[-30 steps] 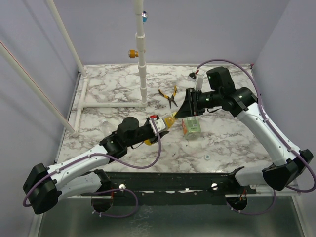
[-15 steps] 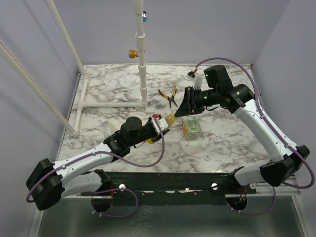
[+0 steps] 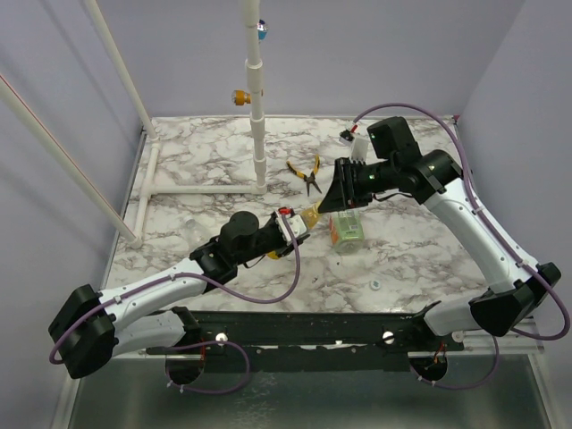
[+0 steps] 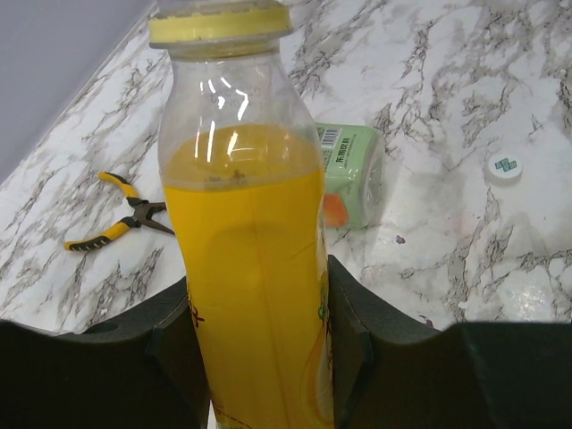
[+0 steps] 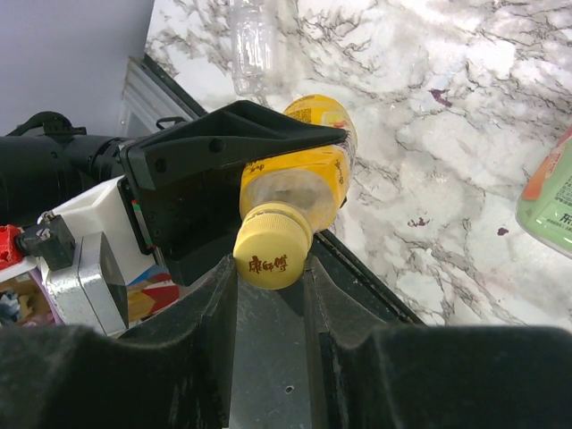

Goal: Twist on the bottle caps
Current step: Screw the bottle cap onto the plastic bottle.

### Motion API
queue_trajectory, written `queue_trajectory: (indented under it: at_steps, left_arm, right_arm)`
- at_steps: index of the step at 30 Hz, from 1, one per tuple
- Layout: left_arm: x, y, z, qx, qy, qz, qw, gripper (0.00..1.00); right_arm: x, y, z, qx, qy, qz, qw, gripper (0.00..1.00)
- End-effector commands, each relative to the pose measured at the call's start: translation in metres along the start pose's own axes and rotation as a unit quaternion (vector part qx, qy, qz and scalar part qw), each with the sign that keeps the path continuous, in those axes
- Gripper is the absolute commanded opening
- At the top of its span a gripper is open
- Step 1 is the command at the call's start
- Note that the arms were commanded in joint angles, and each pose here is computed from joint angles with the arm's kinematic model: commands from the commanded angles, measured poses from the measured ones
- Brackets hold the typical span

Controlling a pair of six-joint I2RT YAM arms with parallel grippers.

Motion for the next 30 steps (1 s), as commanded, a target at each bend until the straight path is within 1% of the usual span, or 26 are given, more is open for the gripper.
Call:
queue_trajectory:
  at_steps: [1,17,30]
  left_arm:
    - [-0.0044,0.0595,0.0087,-0.028,0.000,-0.104,0.994,0.01]
    - [-0.0065,0.0526,0.0025,-0.021,-0.017,-0.091,0.996,0.00]
    - [-0.0077,0.0537,0.0009,-0.019,-0.021,-0.093,0.995,0.00]
  right_arm:
    - [-0.0055,-0.0098,-0.0078,-0.001,-0.028,0.026,0.999,0.25]
    - [-0.0069,-0.0092,-0.0093,0.013,-0.057,0.027,0.998,0.24]
    - [-0.0066,-0.0108,-0.0129,0.014,-0.075,0.030,0.997,0.24]
Point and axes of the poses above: each gripper's point midway between its finger pads, its own x axis back along the fingers, its own z axis along the line the jaws close on, y = z × x, the point moved 1 cm from there along x, back along the fingers, and after that the axes turned 8 degrees about -x, right-handed, at the moved point
